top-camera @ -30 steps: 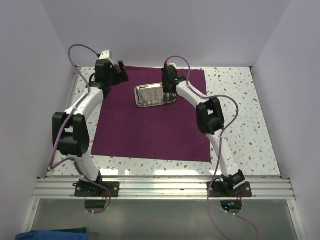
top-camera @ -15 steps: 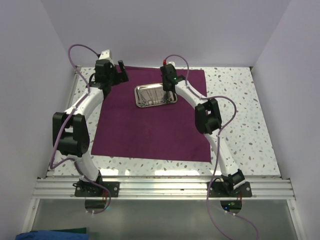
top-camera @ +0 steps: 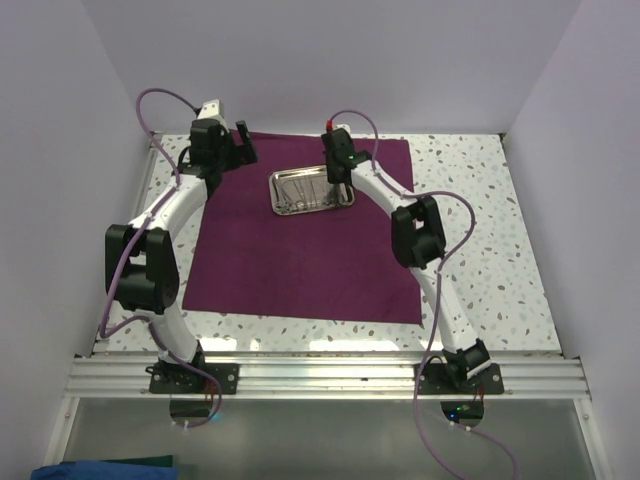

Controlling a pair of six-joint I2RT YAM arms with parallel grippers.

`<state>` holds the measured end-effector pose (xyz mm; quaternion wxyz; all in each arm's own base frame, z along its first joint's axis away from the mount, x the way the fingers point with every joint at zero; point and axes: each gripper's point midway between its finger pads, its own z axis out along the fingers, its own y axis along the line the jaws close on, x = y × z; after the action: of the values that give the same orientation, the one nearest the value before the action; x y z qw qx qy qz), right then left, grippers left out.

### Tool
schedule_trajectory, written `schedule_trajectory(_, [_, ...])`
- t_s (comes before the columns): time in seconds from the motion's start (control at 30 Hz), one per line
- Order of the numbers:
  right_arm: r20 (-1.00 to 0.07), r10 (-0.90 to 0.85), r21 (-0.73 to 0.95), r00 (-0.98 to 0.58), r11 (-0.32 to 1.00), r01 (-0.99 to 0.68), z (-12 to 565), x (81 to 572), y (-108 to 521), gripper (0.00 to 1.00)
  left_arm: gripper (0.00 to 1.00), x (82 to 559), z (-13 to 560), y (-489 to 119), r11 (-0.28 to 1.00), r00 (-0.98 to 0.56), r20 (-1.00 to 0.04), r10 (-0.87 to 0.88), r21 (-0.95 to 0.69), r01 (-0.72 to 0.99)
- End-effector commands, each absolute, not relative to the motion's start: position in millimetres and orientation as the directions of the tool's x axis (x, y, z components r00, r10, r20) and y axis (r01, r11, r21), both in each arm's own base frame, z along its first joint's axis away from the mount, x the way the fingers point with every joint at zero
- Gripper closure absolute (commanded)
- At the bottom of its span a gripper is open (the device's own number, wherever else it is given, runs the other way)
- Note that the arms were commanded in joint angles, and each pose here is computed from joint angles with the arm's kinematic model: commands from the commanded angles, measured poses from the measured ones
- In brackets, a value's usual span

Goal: Open and lay out the surgical kit
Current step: Pick up the medical item from the container.

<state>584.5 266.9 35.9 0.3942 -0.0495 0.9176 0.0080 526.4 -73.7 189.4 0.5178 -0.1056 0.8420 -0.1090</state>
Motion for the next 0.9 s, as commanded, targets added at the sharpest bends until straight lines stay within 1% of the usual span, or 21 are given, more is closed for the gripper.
schedule_trajectory(0.0, [-0.763, -0.097, -0.039, -0.639, 0.994, -0.105, 93.2, 580.4, 262.3, 1.00, 0.00, 531.6, 200.4, -67.6, 0.959, -0.396, -0.875, -0.277, -0.278, -0.056])
schedule_trajectory(0.3, [-0.785, -0.078, -0.030, -0.615, 0.996, -0.088, 118.5, 569.2, 252.7, 1.00, 0.00, 531.6, 200.0, -69.6, 0.958, -0.398, -0.874, -0.280, -0.283, -0.051])
schedule_trajectory(0.33, [-0.778, -0.077, -0.030, -0.623, 0.996, -0.086, 114.8, 566.2, 251.6, 1.00, 0.00, 531.5, 199.7, -68.8, 0.958, -0.399, -0.873, -0.280, -0.283, -0.052])
schedule_trajectory(0.5, [-0.792, -0.044, -0.001, -0.609, 0.997, -0.071, 138.1, 551.0, 244.5, 1.00, 0.00, 531.5, 202.7, -69.3, 0.957, -0.393, -0.876, -0.281, -0.286, -0.048])
schedule_trajectory(0.53, [-0.767, -0.048, -0.011, -0.640, 0.998, -0.062, 121.7, 539.1, 239.0, 1.00, 0.00, 531.3, 202.4, -69.3, 0.957, -0.394, -0.875, -0.281, -0.285, -0.048])
schedule_trajectory(0.57, [-0.769, -0.038, -0.004, -0.638, 0.999, -0.054, 120.6, 535.0, 236.7, 1.00, 0.00, 531.3, 202.4, -69.3, 0.957, -0.394, -0.875, -0.281, -0.285, -0.048])
schedule_trajectory(0.6, [-0.783, -0.016, 0.016, -0.622, 0.999, -0.046, 137.1, 527.7, 233.2, 1.00, 0.00, 531.4, 203.5, -69.1, 0.957, -0.391, -0.876, -0.281, -0.285, -0.049])
schedule_trajectory(0.63, [-0.744, -0.006, 0.010, -0.668, 1.000, -0.021, 110.2, 509.1, 224.0, 1.00, 0.00, 531.6, 203.8, -69.0, 0.958, -0.390, -0.877, -0.280, -0.284, -0.048])
schedule_trajectory(0.67, [-0.744, 0.010, 0.013, -0.669, 1.000, 0.000, 108.2, 500.0, 219.9, 1.00, 0.00, 531.4, 202.7, -70.2, 0.957, -0.393, -0.876, -0.280, -0.286, -0.046])
schedule_trajectory(0.7, [-0.766, 0.042, 0.046, -0.642, 0.999, 0.011, 121.6, 493.9, 218.6, 1.00, 0.00, 531.8, 203.8, -70.3, 0.957, -0.391, -0.876, -0.282, -0.287, -0.046])
schedule_trajectory(0.73, [-0.734, 0.057, 0.040, -0.677, 0.998, 0.041, 98.0, 474.1, 209.6, 1.00, 0.00, 531.5, 203.9, -70.0, 0.956, -0.391, -0.876, -0.283, -0.289, -0.045])
schedule_trajectory(0.87, [-0.706, 0.113, 0.048, -0.699, 0.992, 0.113, 79.9, 431.1, 200.2, 1.00, 0.00, 531.0, 200.2, -72.5, 0.955, -0.402, -0.870, -0.284, -0.295, -0.036])
